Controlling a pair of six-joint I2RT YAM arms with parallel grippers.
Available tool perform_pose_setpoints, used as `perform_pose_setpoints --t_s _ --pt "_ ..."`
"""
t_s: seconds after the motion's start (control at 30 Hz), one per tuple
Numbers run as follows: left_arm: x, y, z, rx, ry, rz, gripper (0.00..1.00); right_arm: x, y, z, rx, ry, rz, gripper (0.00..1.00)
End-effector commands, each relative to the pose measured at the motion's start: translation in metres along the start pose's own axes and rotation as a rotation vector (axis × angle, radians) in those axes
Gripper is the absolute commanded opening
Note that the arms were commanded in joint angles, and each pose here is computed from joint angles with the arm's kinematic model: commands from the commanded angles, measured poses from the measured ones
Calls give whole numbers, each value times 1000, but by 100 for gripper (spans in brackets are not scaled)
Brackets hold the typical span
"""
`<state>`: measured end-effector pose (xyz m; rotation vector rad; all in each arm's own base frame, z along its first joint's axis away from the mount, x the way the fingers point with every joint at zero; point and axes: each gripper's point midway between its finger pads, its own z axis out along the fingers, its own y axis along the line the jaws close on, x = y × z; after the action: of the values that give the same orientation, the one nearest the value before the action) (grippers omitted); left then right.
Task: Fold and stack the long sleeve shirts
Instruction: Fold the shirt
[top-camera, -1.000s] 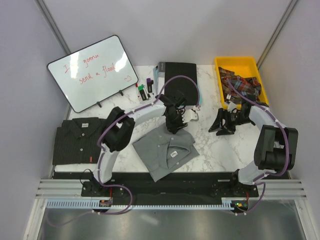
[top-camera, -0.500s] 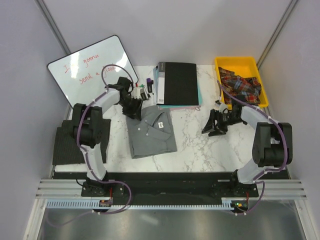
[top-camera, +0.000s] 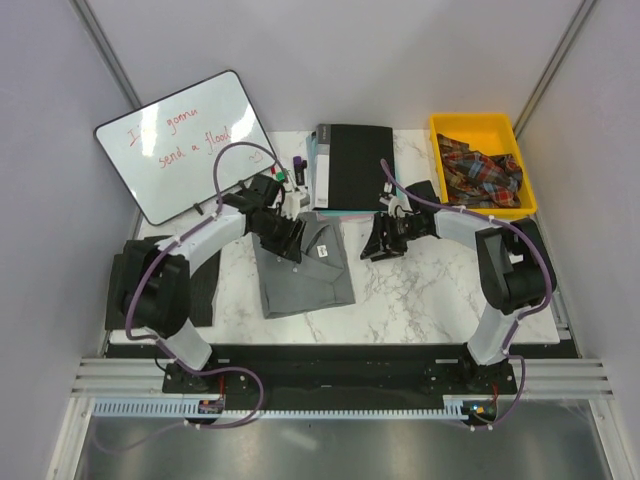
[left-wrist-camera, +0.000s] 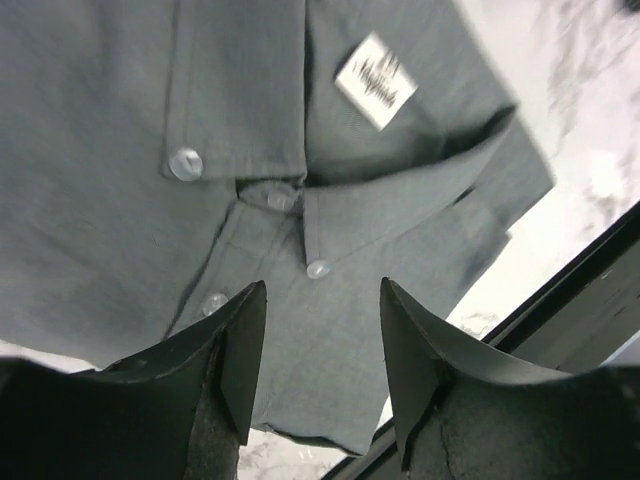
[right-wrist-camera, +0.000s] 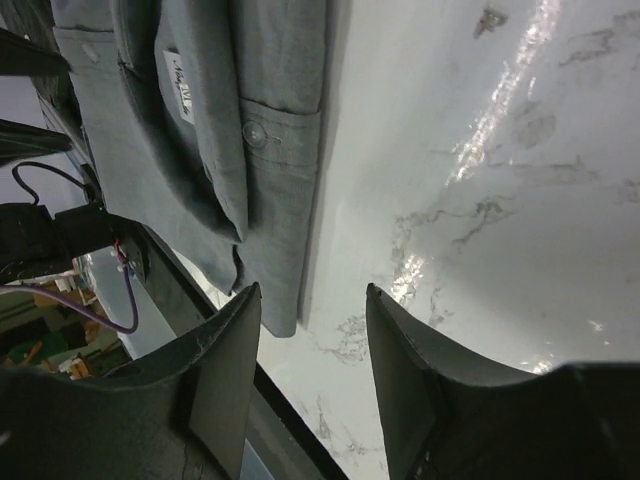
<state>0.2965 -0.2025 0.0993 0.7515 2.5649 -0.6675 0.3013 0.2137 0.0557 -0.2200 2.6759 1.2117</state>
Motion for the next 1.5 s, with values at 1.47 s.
perform_pose_setpoints --t_s 1.47 --pt "-73 3 70 272 55 799 58 -4 -10 11 5 58 -153 41"
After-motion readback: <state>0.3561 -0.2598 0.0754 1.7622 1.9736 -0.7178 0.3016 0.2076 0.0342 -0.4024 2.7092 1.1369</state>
